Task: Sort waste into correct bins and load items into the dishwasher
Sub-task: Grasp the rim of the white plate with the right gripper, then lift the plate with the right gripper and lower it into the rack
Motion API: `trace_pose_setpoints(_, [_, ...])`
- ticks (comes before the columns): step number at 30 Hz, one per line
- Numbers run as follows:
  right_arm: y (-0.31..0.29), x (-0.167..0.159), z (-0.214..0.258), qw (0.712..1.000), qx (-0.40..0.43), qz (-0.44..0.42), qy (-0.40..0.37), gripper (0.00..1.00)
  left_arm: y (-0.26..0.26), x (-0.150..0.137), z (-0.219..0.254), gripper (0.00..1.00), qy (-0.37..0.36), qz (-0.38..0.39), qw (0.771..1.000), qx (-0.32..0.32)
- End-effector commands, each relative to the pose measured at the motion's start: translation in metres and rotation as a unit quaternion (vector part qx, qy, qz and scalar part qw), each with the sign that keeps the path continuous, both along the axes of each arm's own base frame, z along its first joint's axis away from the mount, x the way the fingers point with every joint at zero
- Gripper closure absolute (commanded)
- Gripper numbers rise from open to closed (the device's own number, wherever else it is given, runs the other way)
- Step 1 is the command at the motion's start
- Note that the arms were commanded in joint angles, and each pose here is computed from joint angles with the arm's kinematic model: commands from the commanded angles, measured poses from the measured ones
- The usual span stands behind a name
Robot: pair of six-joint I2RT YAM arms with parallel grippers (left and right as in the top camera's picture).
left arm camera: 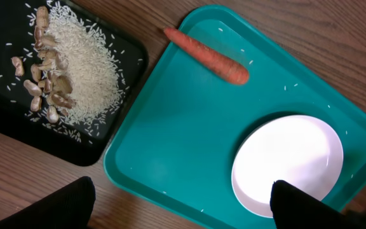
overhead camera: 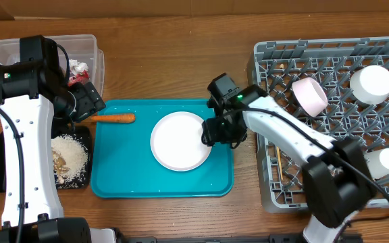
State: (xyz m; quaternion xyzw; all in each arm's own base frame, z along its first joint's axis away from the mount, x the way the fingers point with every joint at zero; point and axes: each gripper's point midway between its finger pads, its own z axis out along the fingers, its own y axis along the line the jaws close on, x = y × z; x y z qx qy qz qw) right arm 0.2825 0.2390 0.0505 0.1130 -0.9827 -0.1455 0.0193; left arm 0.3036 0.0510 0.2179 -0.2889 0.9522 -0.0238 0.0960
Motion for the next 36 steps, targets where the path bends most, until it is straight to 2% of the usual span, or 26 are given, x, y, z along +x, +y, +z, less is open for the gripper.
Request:
trace_pose_setpoints(1, [0.007,-0.006,-0.016,1.0,0.003,-0.005,0.028,0.37,0.002,0.001,0.003,0.1,-0.006,-0.01,1.0,0.005])
trace_pose_setpoints(5, [0.014,-0.01,-0.03,0.998,0.015,-0.003,0.053,0.39,0.002,0.001,0.003,0.1,-0.006,-0.01,1.0,0.006])
trace_pose_setpoints(6, [0.016,-0.011,-0.034,0.998,0.016,-0.002,0.057,0.42,0.002,0.001,0.003,0.1,-0.006,-0.01,1.0,0.006])
trace_pose_setpoints(11, [0.017,-0.011,-0.046,0.998,0.007,-0.011,0.066,0.73,0.002,0.001,0.003,0.1,-0.006,-0.01,1.0,0.006])
trace_pose_setpoints(12, [0.016,-0.01,-0.047,0.998,0.004,-0.015,0.066,0.76,0.002,0.001,0.003,0.1,-0.006,-0.011,1.0,0.006])
trace_pose_setpoints(14, [0.014,-0.009,-0.048,0.998,-0.002,-0.017,0.062,0.93,0.002,0.001,0.003,0.1,-0.006,-0.013,1.0,0.006])
trace_pose_setpoints(15, [0.013,-0.008,-0.048,0.998,-0.007,-0.022,0.061,0.96,0.002,0.001,0.003,0.1,-0.006,-0.013,1.0,0.006])
trace_pose_setpoints(18, [0.006,0.001,-0.045,0.998,-0.018,-0.04,0.049,0.96,0.002,0.001,0.003,0.1,-0.005,-0.013,1.0,0.006])
trace_pose_setpoints(21, [-0.008,0.021,-0.022,0.998,-0.029,-0.06,0.015,0.96,0.001,0.0,0.003,0.1,-0.005,-0.013,1.0,0.006])
trace_pose_setpoints(26, [-0.066,0.066,0.061,0.981,-0.096,-0.119,-0.122,0.96,0.001,0.0,0.003,0.1,-0.005,-0.015,1.0,0.006])
trace_pose_setpoints(31, [-0.138,0.086,0.151,0.924,-0.177,-0.195,-0.279,0.96,0.001,0.001,0.003,0.1,-0.006,-0.015,1.0,0.006])
trace_pose_setpoints(34, [-0.184,0.084,0.2,0.865,-0.254,-0.241,-0.359,0.96,0.002,0.001,0.003,0.1,-0.007,-0.015,1.0,0.006])
trace_pose_setpoints(36, [-0.216,0.079,0.225,0.809,-0.324,-0.283,-0.399,0.96,0.002,0.002,0.003,0.1,-0.007,-0.015,1.0,0.007])
